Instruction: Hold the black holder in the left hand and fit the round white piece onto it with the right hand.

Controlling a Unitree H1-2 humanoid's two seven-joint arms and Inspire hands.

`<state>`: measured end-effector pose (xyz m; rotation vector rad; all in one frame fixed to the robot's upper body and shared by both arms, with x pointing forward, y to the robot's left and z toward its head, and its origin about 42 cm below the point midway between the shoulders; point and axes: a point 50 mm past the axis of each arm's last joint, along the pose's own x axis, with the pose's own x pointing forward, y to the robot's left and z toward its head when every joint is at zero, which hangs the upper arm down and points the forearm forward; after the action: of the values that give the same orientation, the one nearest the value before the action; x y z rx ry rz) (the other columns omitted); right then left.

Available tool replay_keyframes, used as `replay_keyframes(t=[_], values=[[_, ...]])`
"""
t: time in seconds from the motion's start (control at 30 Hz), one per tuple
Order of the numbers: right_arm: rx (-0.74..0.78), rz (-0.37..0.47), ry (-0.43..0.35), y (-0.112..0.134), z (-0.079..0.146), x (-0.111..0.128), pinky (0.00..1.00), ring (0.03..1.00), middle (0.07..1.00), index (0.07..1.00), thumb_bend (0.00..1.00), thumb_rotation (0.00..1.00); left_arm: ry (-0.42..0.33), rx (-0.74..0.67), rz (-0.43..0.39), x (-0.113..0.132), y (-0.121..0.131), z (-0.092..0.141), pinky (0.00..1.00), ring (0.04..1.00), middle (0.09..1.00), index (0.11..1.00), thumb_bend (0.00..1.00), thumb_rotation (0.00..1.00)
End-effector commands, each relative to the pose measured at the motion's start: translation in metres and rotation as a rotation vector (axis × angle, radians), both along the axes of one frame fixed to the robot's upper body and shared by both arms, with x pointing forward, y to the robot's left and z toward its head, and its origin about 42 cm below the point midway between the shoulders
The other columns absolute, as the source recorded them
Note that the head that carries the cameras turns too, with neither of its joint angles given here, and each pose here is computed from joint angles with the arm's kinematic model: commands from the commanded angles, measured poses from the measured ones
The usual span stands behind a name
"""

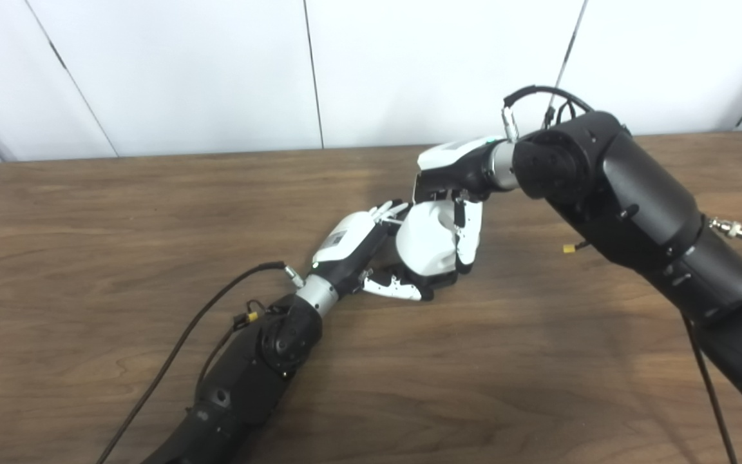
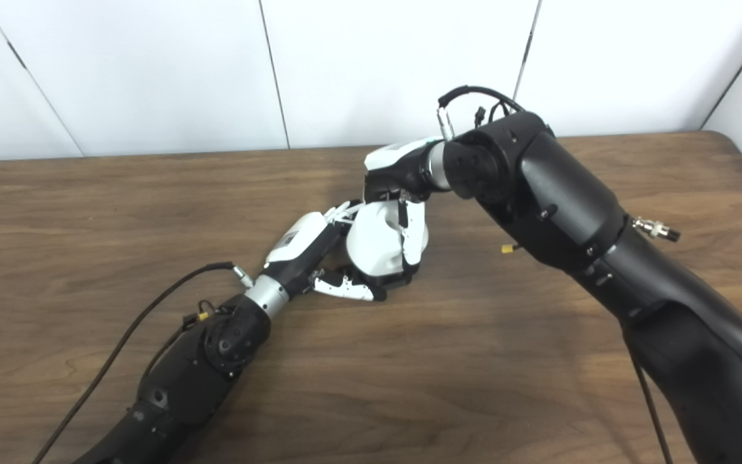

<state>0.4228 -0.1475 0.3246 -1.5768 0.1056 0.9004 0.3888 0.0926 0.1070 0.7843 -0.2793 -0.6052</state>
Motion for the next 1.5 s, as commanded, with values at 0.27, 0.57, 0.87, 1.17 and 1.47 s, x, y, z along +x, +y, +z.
replay_keyframes(t=[0.27, 0.57, 0.87, 1.17, 1.47], values=[[0.05, 0.007, -0.025, 0.015, -0.028, 0.001, 0.53, 0.622, 0.617, 0.484, 0.52, 0.14, 0.206, 0.081, -0.071, -0.041, -0.019, -0.048, 1.0, 1.0, 0.949, 0.481, 0.52, 0.06], [0.047, 0.05, -0.044, 0.034, -0.027, -0.006, 0.51, 0.596, 0.602, 0.485, 0.52, 0.14, 0.211, 0.096, -0.074, -0.042, -0.02, -0.05, 1.0, 1.0, 0.952, 0.481, 0.52, 0.06], [0.034, 0.043, -0.058, 0.033, -0.015, -0.008, 0.65, 0.776, 0.768, 0.625, 0.68, 0.13, 0.215, 0.099, -0.074, -0.041, -0.018, -0.051, 1.0, 1.0, 0.953, 0.48, 0.52, 0.06], [0.023, 0.027, -0.1, 0.023, -0.007, -0.007, 0.73, 0.886, 0.941, 0.921, 0.83, 0.12, 0.209, 0.099, -0.072, -0.039, -0.012, -0.052, 1.0, 1.0, 0.951, 0.481, 0.52, 0.06], [0.029, 0.016, -0.125, 0.019, -0.003, -0.009, 0.77, 0.921, 1.0, 0.998, 0.88, 0.12, 0.209, 0.105, -0.075, -0.04, -0.012, -0.052, 1.0, 1.0, 0.95, 0.48, 0.52, 0.06]])
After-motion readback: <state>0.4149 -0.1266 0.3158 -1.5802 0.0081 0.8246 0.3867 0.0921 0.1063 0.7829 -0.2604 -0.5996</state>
